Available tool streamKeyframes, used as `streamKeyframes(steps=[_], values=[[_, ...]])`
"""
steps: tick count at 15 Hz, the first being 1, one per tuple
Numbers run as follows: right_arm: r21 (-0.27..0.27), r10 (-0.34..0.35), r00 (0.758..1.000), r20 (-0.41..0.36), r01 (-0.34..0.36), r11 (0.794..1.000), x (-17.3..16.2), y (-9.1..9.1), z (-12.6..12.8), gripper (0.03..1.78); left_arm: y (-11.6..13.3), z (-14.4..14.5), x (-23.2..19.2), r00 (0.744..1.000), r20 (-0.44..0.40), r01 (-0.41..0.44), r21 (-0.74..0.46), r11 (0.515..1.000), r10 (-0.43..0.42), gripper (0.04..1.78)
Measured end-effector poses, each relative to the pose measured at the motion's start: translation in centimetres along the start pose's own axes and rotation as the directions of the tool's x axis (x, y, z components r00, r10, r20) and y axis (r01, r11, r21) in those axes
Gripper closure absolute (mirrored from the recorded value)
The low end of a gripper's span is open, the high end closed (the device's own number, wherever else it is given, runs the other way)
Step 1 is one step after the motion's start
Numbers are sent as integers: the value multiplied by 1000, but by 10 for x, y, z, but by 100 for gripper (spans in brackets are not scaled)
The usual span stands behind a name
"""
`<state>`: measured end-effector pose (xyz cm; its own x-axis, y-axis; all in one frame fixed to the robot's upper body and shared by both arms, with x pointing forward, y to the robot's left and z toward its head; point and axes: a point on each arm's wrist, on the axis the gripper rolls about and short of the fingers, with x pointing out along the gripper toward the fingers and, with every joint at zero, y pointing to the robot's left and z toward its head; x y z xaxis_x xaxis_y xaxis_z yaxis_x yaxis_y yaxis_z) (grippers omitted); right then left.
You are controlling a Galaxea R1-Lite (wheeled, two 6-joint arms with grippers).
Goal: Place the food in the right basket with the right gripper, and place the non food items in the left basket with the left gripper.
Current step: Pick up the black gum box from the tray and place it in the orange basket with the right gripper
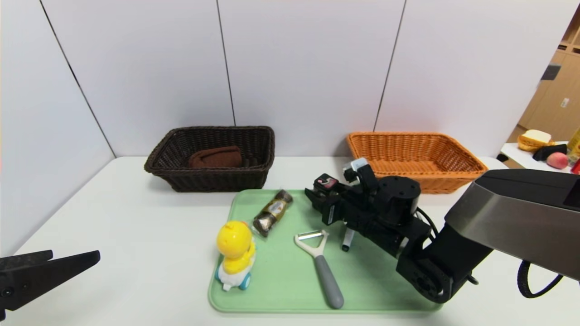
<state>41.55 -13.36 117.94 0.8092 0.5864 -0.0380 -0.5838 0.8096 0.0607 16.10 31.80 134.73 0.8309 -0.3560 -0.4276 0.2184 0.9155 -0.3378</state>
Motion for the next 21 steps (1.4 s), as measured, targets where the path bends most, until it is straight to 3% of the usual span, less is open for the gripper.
streamKeyframes(steps=[3,8,11,14,15,17,21], values=[[0,2,1000,2,-2,1000,-1,1,1,105,0,0,0,1000,-3,1,0,1000,-1,13],[1,25,999,34,-25,1000,-8,11,26,105,1,-1,2,1000,-9,0,-2,1000,0,13],[31,28,997,71,-30,999,-14,16,69,105,1,-1,2,1000,-10,0,-2,1000,0,13],[124,2,994,108,-15,992,-22,11,143,105,1,-1,2,1000,-13,5,-3,1000,-5,13],[155,-22,993,113,4,988,-27,5,167,105,1,-1,2,1000,-12,5,-3,1000,-5,13],[180,-129,990,60,116,977,-41,-24,201,105,0,-1,2,1000,-11,5,-4,1000,-5,13],[152,-360,933,-14,358,921,-66,-92,213,105,0,0,2,1000,-11,5,-7,1000,-5,13]])
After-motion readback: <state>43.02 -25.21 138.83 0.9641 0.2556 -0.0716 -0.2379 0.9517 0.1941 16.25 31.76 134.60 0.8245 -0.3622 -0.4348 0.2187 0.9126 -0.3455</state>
